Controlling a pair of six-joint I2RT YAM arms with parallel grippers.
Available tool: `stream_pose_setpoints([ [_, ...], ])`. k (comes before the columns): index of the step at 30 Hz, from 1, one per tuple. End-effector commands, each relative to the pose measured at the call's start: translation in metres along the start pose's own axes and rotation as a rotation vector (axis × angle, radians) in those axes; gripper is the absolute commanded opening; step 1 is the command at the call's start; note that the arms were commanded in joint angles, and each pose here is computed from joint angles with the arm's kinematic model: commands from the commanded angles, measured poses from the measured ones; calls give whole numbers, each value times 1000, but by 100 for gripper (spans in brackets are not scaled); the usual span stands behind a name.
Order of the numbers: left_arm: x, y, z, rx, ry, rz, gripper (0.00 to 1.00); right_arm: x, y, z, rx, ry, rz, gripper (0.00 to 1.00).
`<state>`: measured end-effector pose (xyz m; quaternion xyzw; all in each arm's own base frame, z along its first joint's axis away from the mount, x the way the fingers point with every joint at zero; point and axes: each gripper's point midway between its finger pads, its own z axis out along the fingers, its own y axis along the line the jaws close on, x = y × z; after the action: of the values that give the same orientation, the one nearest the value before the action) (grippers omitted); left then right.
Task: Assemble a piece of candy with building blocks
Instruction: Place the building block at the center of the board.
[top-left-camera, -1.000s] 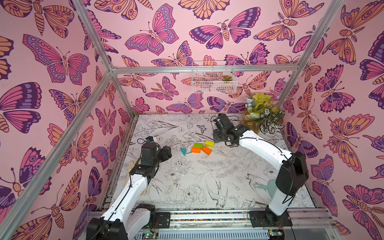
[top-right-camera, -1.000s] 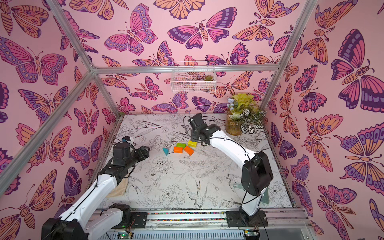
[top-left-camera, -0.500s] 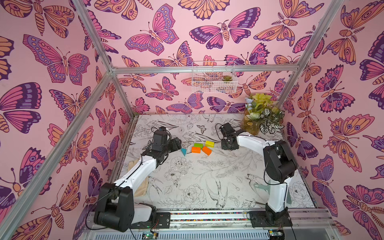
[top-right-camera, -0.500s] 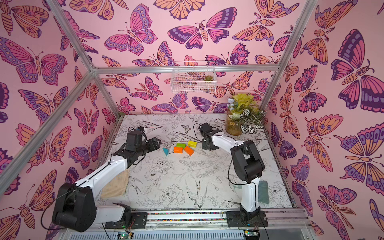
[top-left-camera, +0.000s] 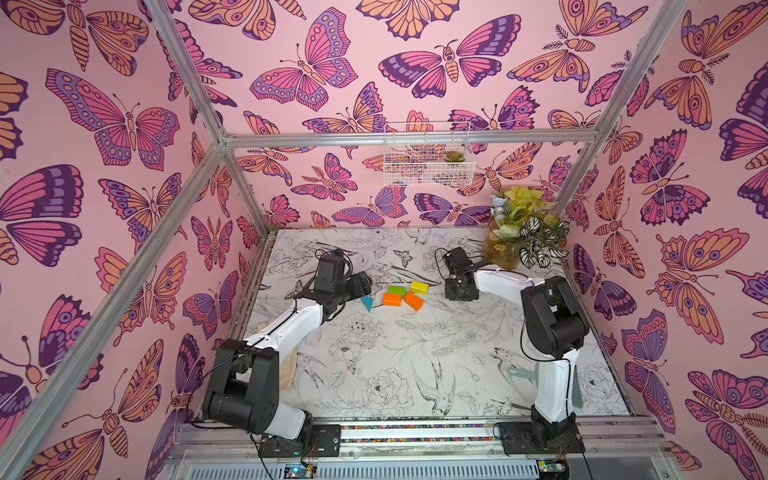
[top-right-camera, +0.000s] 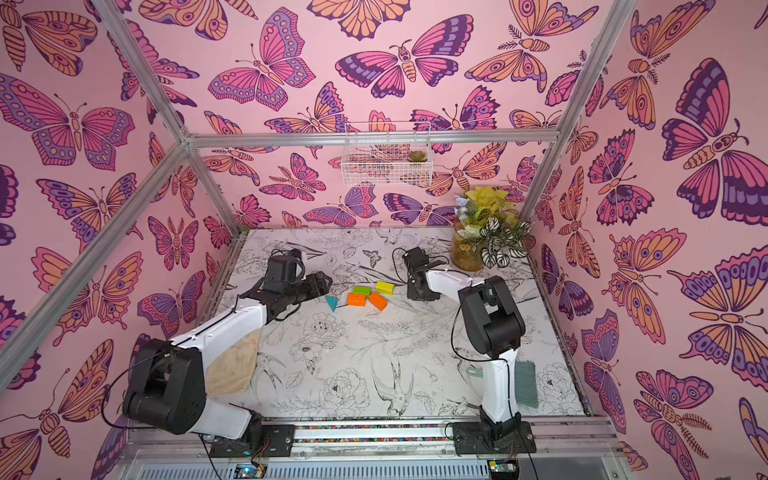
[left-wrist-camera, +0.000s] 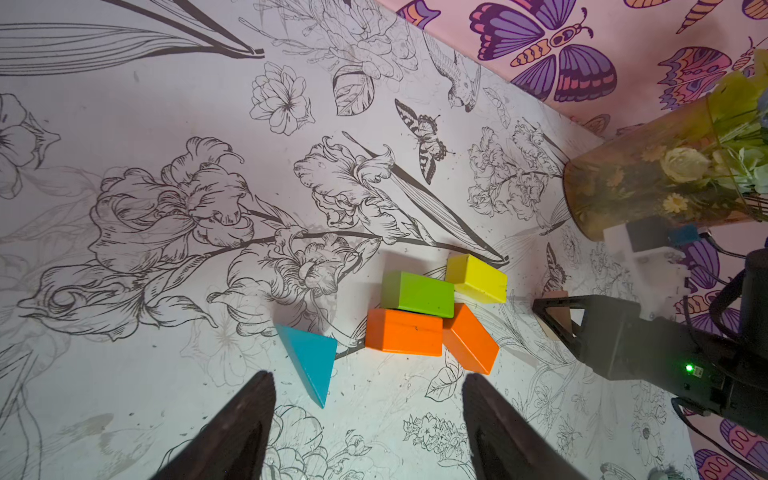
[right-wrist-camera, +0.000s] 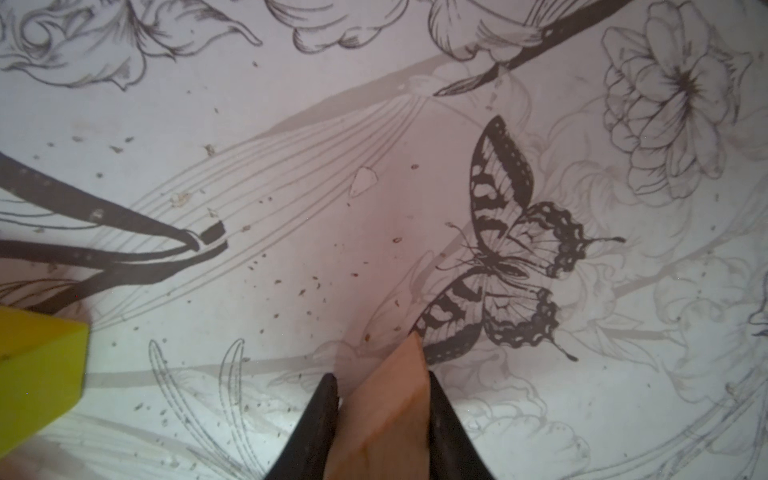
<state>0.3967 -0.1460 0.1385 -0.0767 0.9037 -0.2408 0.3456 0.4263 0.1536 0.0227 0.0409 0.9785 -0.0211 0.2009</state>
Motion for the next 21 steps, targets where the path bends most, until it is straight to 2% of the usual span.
stream_pose_setpoints([
  [1, -2, -6, 5, 23, 9, 18, 74, 7, -3, 0, 8, 20, 4, 38],
  [7, -3, -6, 11, 25, 20, 17, 74, -8, -2, -24, -3, -13, -16, 47],
  [14, -9, -11, 11, 36, 10, 22, 74, -60, 10, -90, -64, -197, -60, 50],
  [17, -9, -15, 14, 53, 19, 19, 73, -74, 30, -102, -113, -248, -111, 43],
  [21, -5, -25, 23, 89, 54, 25, 64, -82, 57, -86, -188, -233, -140, 30],
])
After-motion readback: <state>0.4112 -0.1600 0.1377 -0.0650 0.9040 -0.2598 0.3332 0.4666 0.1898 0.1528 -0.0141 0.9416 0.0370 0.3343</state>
